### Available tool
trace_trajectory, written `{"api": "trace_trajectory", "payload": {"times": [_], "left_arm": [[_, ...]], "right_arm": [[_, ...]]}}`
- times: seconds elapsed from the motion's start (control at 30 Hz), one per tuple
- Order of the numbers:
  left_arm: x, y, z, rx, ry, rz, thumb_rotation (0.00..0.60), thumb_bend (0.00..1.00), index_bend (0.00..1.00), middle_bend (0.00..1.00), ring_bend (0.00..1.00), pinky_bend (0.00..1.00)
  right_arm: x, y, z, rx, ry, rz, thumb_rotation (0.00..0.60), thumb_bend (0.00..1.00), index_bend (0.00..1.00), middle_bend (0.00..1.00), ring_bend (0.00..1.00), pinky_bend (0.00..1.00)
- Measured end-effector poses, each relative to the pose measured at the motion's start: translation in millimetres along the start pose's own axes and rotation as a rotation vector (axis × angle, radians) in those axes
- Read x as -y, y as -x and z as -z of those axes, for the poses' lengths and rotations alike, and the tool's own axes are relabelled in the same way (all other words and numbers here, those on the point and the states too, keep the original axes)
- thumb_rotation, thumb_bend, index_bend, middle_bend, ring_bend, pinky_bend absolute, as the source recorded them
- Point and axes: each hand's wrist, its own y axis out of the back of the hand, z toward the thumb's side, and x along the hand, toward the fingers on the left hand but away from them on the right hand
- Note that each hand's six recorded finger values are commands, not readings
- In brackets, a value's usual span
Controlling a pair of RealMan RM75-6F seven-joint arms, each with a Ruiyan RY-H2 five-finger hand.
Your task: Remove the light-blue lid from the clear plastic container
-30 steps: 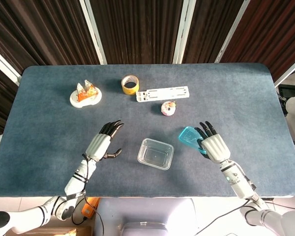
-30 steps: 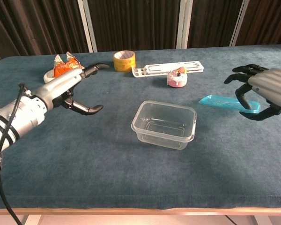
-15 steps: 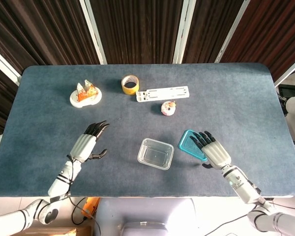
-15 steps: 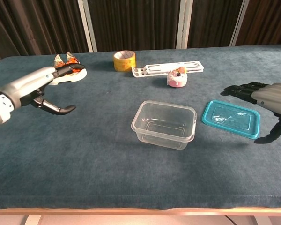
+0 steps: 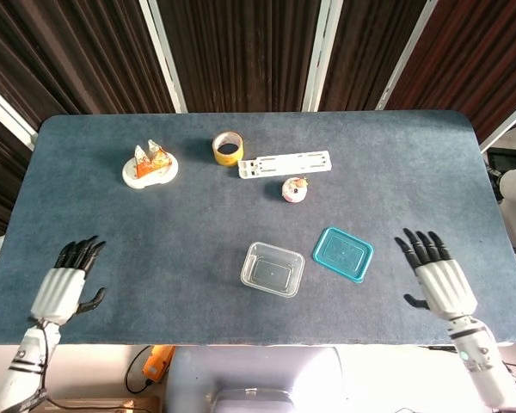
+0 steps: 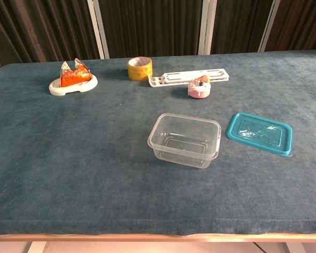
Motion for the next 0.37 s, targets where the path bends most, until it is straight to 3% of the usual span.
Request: {"api": "trace_trajectory", "payload": {"times": [0.1,0.37], "left_arm": [[-3,32,21,-0.073,-0.005,-0.053,0.6,0.35,0.0,0.0,0.0,0.0],[-13,52,28,-0.083,-0.043,-0.105,0.6,0.35,0.0,0.0,0.0,0.0]], "right_arm": [[-5,-30,22,0.113,0.032,0.057,0.6,0.15,0.0,0.0,0.0,0.0],[-1,-37,31,0.154,0.071,0.043,0.6,0.15,0.0,0.0,0.0,0.0]]}}
